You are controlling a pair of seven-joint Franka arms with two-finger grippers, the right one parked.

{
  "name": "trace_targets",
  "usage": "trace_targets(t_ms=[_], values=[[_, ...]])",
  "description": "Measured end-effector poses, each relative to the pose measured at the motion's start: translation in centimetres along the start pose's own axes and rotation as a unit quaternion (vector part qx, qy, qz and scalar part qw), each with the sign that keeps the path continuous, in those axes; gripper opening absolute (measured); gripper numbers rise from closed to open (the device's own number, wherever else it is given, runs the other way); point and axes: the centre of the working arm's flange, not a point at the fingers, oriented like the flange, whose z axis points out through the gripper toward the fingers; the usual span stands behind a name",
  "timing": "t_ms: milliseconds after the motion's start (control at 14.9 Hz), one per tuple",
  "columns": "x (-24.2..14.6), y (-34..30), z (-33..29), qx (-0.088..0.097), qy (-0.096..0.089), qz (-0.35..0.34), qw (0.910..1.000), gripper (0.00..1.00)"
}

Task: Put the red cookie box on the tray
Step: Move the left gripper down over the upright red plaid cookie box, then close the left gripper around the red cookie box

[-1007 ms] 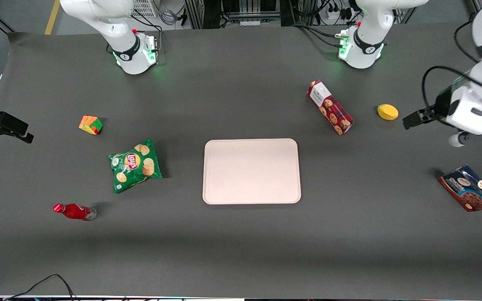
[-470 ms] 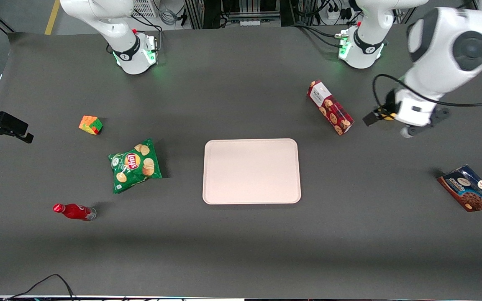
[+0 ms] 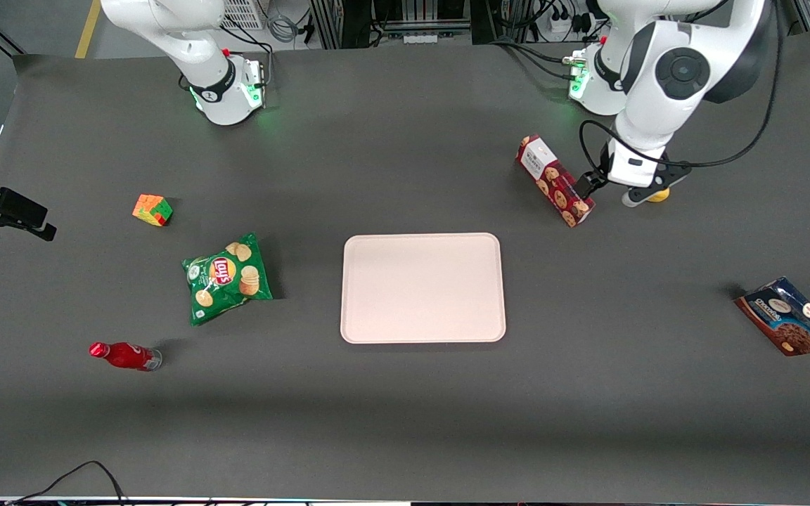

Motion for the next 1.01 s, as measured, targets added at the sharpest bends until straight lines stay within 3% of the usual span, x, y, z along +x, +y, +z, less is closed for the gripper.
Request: trace_targets(t_ms=[134, 403, 671, 1007], values=[[-1.1, -1.0, 2.2, 0.000, -0.001, -0.022, 0.9998, 1.00], [-5.3, 0.4, 5.3, -0.028, -0.003, -0.049, 0.9984, 1.00], [-8.6, 1.2, 8.6, -0.043, 0.010, -0.057, 0.9974, 1.00], [-9.8, 1.5, 11.5, -0.034, -0.009, -0.053, 0.9980, 1.00]])
